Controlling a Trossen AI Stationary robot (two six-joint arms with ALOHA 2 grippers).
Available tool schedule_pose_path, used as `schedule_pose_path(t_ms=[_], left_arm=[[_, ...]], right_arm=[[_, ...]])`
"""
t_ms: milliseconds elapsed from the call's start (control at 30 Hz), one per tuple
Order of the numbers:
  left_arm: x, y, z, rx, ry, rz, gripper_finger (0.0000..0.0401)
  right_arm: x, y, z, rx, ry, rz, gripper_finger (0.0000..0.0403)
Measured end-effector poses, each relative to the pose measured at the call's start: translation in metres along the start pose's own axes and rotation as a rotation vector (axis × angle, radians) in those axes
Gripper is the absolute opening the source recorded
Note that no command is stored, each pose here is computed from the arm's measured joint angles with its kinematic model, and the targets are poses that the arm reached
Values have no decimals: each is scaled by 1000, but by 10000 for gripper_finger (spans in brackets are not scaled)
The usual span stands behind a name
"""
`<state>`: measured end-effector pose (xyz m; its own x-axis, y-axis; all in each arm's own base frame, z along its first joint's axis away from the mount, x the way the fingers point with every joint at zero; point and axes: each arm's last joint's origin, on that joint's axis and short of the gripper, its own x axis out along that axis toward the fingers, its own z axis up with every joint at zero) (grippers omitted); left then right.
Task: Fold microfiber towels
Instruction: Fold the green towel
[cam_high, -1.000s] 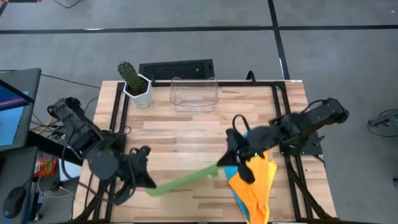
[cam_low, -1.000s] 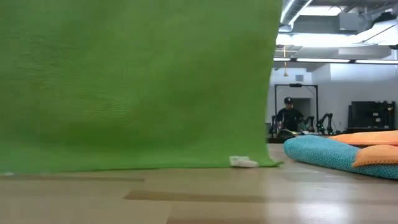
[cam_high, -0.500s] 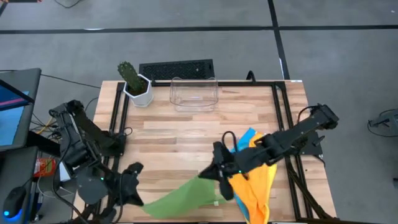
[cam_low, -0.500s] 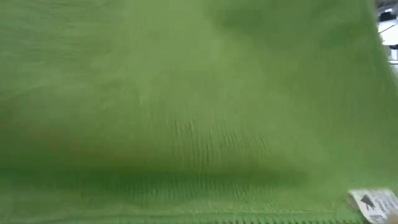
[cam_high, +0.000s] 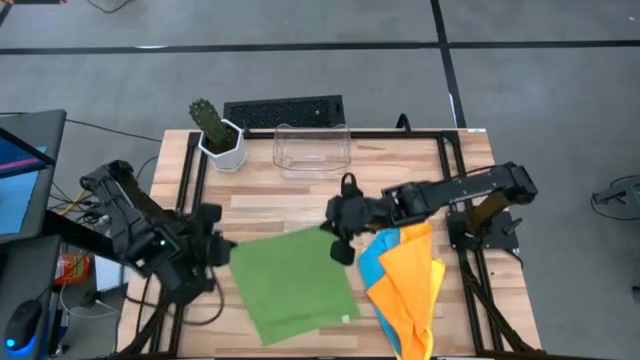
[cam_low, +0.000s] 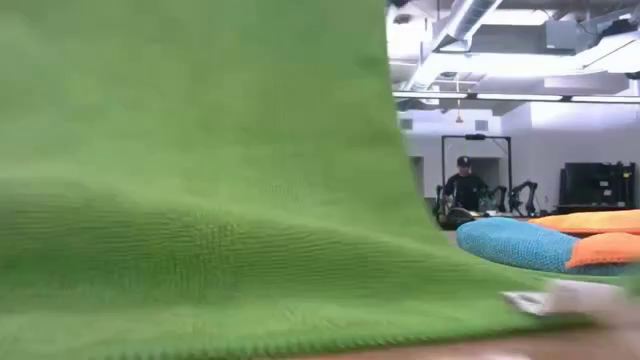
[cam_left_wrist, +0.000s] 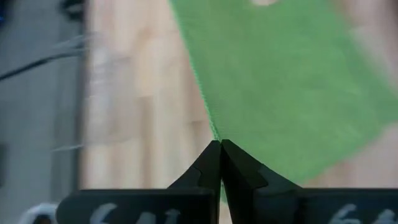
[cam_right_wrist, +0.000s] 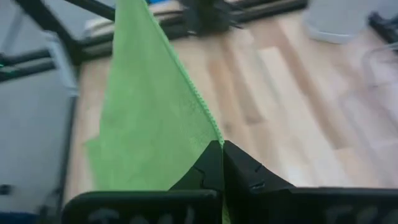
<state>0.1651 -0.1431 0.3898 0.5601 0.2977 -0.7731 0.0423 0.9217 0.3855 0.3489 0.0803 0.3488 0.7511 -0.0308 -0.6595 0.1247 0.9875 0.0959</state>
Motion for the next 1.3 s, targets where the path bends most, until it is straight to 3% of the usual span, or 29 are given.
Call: schedule_pose_path(t_ms=[367, 600, 1033, 1300], left_arm=[[67, 1, -13, 138, 158, 180, 0], [100, -7, -26, 120, 172, 235, 0], [140, -26, -42, 32, 113, 210, 0], [152, -36, -47, -23, 99, 113, 0]], right_arm=[[10, -51, 6, -46, 44, -118, 34], [34, -69, -19, -36, 114, -156, 27], [49, -53, -46, -35, 149, -128, 28], [56, -31, -69, -30, 158, -75, 35]])
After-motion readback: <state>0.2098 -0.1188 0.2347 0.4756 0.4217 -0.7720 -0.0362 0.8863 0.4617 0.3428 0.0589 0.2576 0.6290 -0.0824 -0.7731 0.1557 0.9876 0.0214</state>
